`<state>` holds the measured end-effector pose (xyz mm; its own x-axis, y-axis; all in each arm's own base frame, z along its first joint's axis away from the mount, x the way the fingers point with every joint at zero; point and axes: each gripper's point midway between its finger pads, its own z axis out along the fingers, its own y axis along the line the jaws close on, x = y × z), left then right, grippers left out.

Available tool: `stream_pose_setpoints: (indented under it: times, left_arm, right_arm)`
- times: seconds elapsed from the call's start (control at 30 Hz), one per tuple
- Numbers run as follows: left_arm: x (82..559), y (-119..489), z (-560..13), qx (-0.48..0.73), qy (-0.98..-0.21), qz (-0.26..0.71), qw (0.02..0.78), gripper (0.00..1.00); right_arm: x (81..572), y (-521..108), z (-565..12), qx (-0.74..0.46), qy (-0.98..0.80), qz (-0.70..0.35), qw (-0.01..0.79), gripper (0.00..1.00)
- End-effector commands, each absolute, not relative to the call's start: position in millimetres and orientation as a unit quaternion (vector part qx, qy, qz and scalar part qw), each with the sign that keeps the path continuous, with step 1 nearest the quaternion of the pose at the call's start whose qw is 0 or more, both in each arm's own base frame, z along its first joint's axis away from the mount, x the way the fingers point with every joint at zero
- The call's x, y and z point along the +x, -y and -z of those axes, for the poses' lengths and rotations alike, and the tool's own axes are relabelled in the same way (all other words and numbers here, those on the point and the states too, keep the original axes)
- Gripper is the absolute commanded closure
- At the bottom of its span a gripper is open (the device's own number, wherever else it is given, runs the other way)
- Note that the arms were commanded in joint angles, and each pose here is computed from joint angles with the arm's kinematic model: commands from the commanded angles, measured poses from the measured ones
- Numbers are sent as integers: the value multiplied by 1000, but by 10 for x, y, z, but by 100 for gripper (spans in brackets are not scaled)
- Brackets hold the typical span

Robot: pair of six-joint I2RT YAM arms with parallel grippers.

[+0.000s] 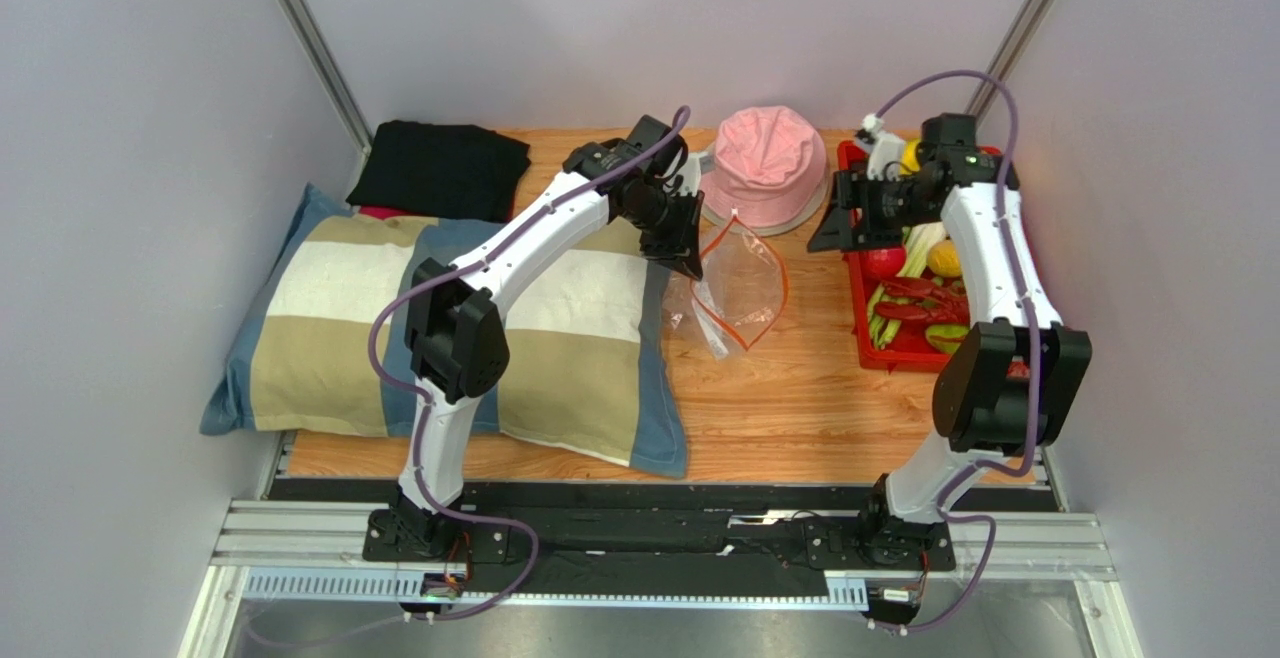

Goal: Place the food in the zip-top bag and seal the zipper
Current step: Pick up the fake fruit from the bin.

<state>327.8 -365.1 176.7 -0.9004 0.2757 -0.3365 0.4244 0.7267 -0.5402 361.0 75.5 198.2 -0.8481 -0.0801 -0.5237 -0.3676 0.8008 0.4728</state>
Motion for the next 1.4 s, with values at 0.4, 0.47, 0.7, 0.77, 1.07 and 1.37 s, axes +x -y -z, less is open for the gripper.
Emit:
stream_pose_setpoints:
  times: [0.4, 0.47, 0.7, 0.77, 1.07, 1.37]
  left_arm:
    - [3531, 3831, -1874, 167, -912, 336, 163, 100]
    - [3530, 3823, -1875, 167, -913, 335, 164, 100]
    - [3534, 3785, -1813, 167, -916, 324, 166, 100]
    - [3532, 3770, -1813, 166, -917, 323, 166, 100]
    - [3520, 3749, -1786, 165, -918, 319, 165, 100]
    - [3519, 3720, -1778, 166, -919, 315, 167, 100]
  right_arm:
    - [4222, 851, -1867, 26, -960, -59, 274, 27]
    - [4348, 887, -1773, 37, -960, -60, 270, 27]
    - [4447, 798, -1375, 58, -966, -100, 231, 20]
    - [4459, 773, -1301, 62, -966, -109, 226, 20]
    - [4571, 764, -1000, 73, -967, -126, 210, 20]
    - [4540, 706, -1161, 62, -962, -141, 226, 40]
